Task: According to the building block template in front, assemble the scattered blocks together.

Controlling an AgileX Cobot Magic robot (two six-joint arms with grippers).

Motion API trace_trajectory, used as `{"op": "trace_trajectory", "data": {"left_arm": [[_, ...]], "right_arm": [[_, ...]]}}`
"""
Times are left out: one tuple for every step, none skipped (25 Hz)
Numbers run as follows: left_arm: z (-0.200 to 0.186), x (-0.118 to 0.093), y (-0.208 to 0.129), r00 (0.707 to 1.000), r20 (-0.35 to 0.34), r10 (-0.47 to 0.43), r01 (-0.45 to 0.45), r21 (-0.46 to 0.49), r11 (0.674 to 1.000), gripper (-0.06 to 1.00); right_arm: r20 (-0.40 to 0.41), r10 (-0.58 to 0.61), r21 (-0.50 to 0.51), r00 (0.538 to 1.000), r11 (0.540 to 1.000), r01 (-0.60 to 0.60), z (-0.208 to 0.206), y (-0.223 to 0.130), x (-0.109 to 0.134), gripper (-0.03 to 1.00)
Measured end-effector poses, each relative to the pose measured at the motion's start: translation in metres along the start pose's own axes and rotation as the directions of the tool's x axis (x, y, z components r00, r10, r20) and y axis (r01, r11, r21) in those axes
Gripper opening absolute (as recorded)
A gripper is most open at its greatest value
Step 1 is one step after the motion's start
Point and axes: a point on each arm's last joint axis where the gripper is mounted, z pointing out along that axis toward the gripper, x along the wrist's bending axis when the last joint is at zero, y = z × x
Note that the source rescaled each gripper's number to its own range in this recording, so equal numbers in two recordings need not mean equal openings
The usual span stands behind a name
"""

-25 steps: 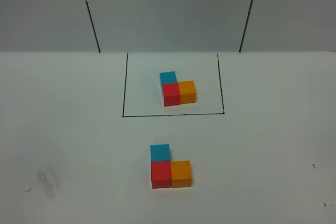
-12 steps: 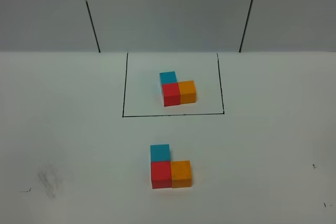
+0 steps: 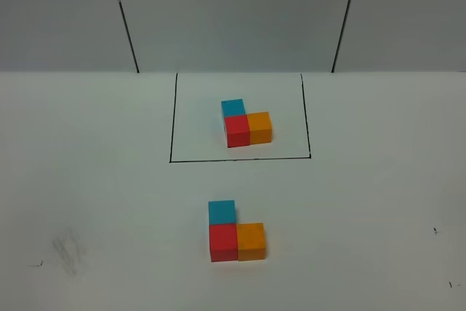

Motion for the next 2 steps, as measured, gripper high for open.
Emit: {"op": "trace_trajectory", "data": {"left_arm": [[0.0, 0.0, 0.0, 1.0, 0.0, 0.0, 0.0, 0.0, 1.0, 0.93], [0.0, 0.0, 0.0, 1.0, 0.0, 0.0, 0.0, 0.0, 1.0, 0.93]], "right_arm": [[0.0, 0.0, 0.0, 1.0, 1.0, 0.0, 0.0, 0.0, 0.0, 0.77], [0.0, 0.0, 0.0, 1.0, 1.0, 0.0, 0.0, 0.0, 0.0, 0.77]]}}
